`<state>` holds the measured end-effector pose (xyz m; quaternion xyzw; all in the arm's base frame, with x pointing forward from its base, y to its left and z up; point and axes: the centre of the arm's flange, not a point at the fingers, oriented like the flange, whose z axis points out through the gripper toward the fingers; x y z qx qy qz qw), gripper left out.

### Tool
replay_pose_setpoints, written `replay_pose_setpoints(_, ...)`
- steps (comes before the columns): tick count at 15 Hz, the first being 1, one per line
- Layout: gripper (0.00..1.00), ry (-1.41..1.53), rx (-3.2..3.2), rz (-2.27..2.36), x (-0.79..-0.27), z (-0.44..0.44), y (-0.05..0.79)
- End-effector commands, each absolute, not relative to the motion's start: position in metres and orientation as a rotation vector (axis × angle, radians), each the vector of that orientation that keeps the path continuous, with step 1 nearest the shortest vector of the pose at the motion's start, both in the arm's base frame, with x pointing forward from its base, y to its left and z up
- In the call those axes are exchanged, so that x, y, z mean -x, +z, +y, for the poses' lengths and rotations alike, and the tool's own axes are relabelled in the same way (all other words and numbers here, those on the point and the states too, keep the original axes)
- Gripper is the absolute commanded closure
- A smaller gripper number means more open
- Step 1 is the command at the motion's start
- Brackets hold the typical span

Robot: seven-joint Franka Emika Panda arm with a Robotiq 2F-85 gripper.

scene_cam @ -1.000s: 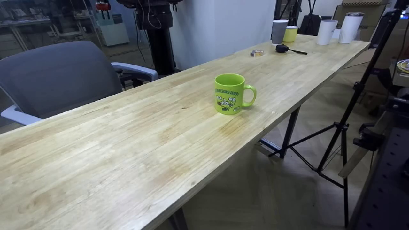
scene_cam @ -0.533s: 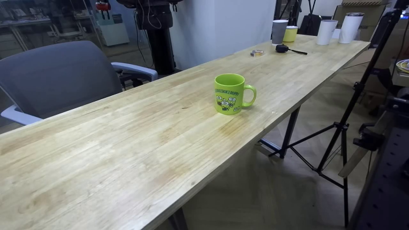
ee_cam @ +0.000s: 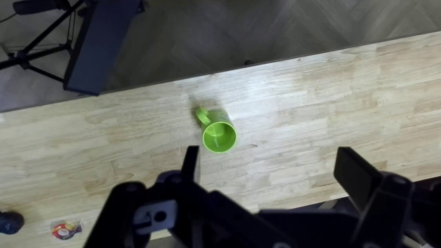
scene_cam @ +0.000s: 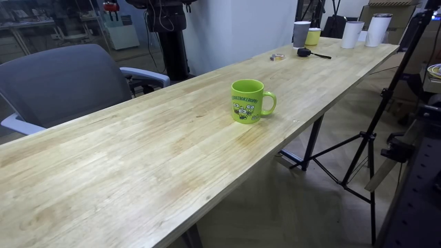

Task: Move the yellow mug from right to left

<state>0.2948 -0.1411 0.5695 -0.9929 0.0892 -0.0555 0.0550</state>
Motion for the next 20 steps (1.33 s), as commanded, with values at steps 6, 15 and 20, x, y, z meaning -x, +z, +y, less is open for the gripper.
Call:
replay_pose_setpoints(6,0.0,-0.191,3.059,0.164,-0.371,-0.121,0.531)
replay_pose_setpoints(15,0.0,-0.026,3.128,0.229,-0.427,-0.163,0.428)
replay_pose_setpoints(20,0.0,0.054,3.119,0.225,-0.424,-0.163,0.394)
